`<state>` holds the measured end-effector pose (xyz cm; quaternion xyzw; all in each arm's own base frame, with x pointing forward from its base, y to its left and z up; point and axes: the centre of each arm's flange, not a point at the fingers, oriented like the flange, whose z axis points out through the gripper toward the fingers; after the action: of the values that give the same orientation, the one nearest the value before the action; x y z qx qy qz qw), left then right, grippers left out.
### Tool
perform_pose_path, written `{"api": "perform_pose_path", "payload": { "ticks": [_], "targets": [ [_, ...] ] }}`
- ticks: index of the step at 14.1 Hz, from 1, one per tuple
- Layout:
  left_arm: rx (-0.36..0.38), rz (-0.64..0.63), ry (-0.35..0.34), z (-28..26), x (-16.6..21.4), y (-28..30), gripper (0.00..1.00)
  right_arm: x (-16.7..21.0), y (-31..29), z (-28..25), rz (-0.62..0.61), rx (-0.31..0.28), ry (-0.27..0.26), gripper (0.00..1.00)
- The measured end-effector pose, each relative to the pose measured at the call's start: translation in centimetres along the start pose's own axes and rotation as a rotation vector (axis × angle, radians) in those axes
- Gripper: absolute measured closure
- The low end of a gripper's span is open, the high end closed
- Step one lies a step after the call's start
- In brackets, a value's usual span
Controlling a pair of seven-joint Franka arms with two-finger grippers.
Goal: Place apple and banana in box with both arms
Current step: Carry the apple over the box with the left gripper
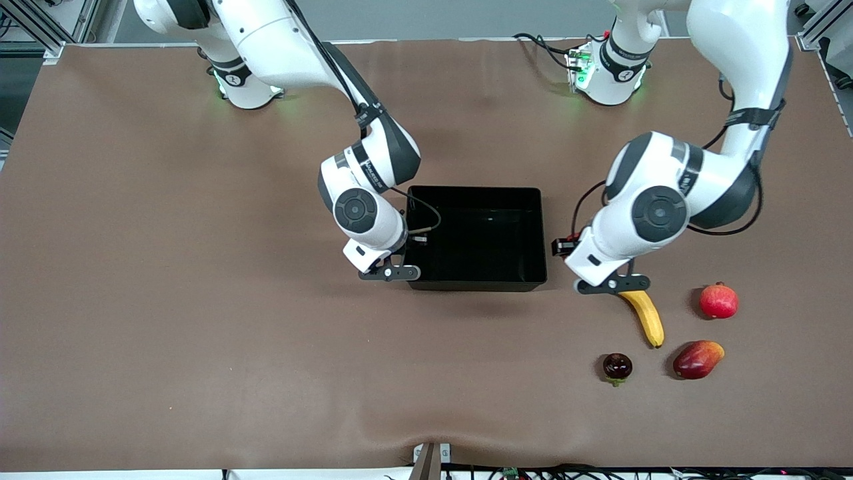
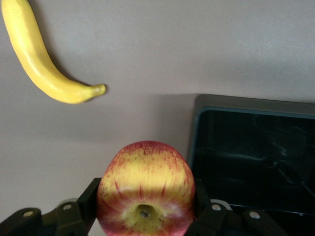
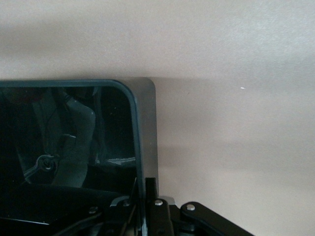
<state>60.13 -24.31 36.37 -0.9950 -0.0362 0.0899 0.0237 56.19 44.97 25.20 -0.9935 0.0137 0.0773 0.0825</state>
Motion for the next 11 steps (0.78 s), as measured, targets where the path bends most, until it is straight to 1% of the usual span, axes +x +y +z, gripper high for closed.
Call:
{"api": "perform_pose_path", "payload": {
  "ticks": [3,6,8,9,11],
  "targets": [
    [0.013,-0.077,-0.004,0.6,-1.8,3.7,0.23,0.3,0.0,0.3,0.005,0.003,0.011,0.94],
    [0.026,-0.147,-0.007,1.6,-3.9,7.2,0.23,0.7,0.0,0.0,0.01,0.016,0.036,0.94],
    [0.019,-0.183,0.002,3.0,-4.8,9.3,0.23,1.0,0.1,-0.2,0.018,0.025,0.052,0.93],
    [0.013,-0.196,0.005,4.1,-5.2,10.2,0.23,1.2,0.2,-0.3,0.022,0.028,0.057,0.85],
    [0.002,-0.211,0.007,6.6,-5.8,11.2,0.23,1.4,0.4,-0.5,0.029,0.029,0.063,0.67]
  ]
}}
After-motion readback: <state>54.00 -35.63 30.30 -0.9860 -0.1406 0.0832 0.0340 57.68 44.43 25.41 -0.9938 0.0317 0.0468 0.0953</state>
